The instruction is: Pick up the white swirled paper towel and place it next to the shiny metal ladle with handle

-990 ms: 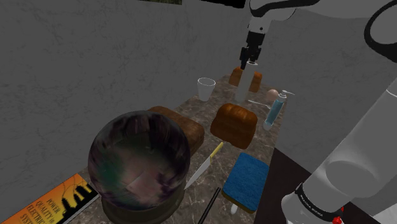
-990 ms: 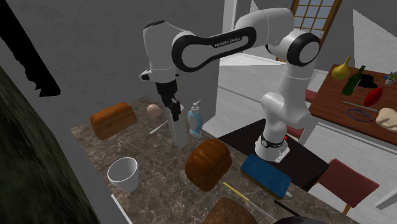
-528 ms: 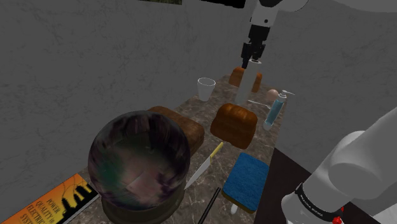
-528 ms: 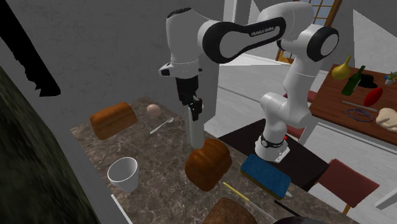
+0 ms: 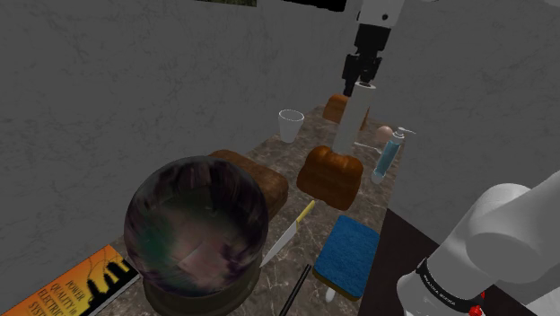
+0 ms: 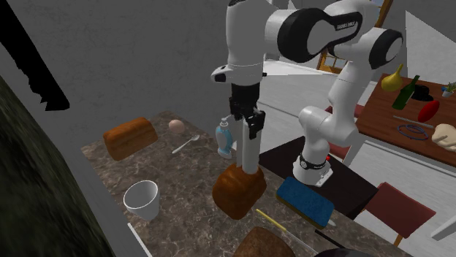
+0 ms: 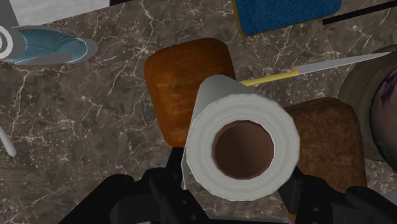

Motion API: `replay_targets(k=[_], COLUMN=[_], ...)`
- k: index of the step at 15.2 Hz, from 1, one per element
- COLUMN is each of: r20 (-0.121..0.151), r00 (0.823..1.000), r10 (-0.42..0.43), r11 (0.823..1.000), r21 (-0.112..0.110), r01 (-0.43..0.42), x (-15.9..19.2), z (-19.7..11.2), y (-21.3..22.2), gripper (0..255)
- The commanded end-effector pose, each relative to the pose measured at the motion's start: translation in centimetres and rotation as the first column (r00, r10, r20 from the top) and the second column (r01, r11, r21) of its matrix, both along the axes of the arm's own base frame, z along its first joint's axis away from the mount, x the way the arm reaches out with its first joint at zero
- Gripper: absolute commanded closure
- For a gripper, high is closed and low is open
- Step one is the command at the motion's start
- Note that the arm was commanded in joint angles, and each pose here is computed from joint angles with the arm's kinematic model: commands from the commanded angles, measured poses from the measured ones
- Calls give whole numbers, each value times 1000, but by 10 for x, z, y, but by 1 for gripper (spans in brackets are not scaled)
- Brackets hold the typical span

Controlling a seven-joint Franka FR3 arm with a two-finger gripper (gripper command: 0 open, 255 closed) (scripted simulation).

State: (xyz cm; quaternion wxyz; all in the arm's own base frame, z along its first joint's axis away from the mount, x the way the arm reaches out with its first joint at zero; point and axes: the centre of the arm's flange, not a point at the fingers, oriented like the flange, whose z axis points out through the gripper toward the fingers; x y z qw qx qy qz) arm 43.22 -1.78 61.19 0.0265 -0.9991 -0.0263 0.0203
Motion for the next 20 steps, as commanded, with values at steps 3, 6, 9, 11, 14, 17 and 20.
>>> replay_targets(k=[3,6,9,11,14,17,20], r20=[-1,-1,-1,-1,-1,-1,-1], r00=[1000,1000,1000,1000,1000,1000,1000], r10=[-1,-1,-1,-1,-1,-1,-1], r11=[1000,1000,1000,1000,1000,1000,1000], r21=[-1,-1,-1,-1,-1,-1,-1], r01=[1,1,1,1,1,1,1], x=[-34,-56,-79,-94,-116,-131,-131], z=[21,34,47,56,69,72,56], y=[43,73,103,122,152,172,172], gripper=[255,255,255,255,255,255,255])
